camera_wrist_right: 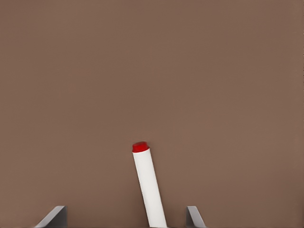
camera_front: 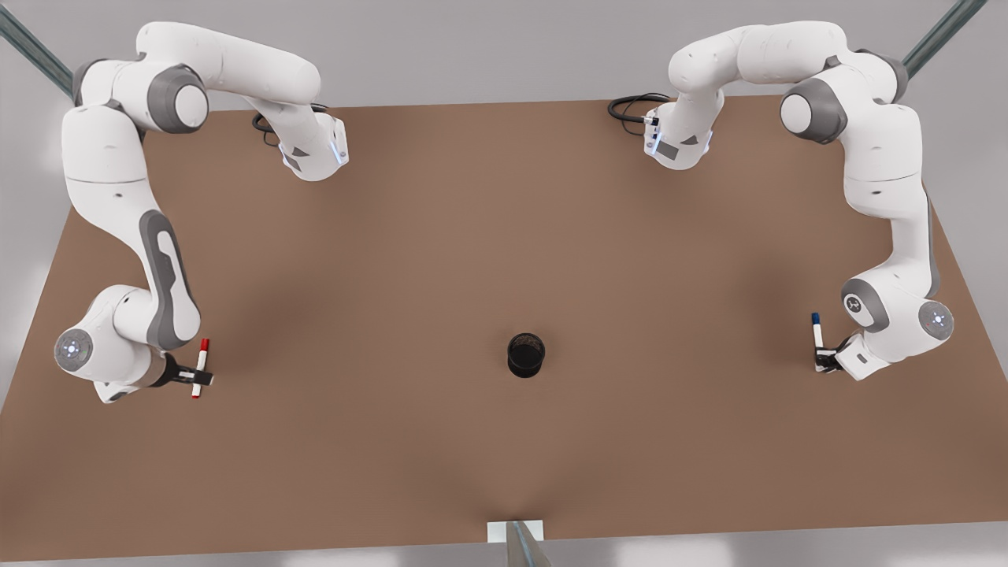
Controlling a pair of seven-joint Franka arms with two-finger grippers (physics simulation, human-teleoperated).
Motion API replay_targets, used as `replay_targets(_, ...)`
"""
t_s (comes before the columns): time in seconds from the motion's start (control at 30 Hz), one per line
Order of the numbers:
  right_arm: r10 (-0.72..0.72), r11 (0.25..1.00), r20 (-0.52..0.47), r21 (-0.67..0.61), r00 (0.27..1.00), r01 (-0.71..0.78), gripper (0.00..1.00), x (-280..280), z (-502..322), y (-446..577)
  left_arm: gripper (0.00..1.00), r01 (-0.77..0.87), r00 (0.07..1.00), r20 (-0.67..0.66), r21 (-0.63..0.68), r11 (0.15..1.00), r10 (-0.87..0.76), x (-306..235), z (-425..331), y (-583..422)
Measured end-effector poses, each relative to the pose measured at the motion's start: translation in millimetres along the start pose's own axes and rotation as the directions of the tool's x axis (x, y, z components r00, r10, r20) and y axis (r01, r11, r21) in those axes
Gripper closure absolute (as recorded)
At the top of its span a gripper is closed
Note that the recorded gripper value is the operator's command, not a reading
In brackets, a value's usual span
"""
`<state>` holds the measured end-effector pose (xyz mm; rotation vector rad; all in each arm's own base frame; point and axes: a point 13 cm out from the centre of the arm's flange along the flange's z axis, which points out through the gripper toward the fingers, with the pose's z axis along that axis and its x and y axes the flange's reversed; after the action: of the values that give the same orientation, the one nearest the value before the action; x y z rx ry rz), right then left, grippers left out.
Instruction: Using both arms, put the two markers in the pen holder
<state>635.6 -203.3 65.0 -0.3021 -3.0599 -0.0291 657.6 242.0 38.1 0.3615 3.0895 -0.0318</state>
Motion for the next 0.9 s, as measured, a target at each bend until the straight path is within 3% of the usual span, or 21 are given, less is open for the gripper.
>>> replay_targets(0.13,-0.032,0.999,0.014,0.015,0.999,0.032,0.28,-2.7,11.0,-10.2,0.79,-0.002,1.000,0.005,-0.006,1.000,0.002,-3.9,-3.9,-1.3)
replay_targets(0.23,-0.054,0.998,0.027,0.022,0.998,0.054,0.31,-6.1,10.5,-11.5,0.79,-0.007,1.000,0.028,-0.021,1.000,0.007,-20.8,-31.8,-3.6)
replay_targets(0.43,-0.110,0.993,0.033,0.038,0.993,0.109,0.35,-9.3,21.1,-5.6,0.79,-0.102,0.993,0.055,-0.061,0.993,0.105,-96.9,-157.3,-76.3)
replay_targets(0.53,-0.130,0.991,0.030,0.046,0.991,0.129,0.43,-8.3,25.9,-6.3,0.79,-0.168,0.986,0.010,-0.066,0.984,0.169,-115.7,-209.1,-153.5)
replay_targets(0.63,-0.141,0.989,0.032,0.049,0.990,0.139,0.58,-8.8,26.8,-8.3,0.79,-0.213,0.977,-0.032,-0.052,0.976,0.211,-128.6,-238.7,-240.5)
replay_targets(0.9,-0.165,0.985,0.036,0.050,0.986,0.163,0.61,-10.4,26.3,-5.4,0.79,-0.192,0.981,0.033,0.140,0.971,0.189,-138.9,-285.4,-540.8)
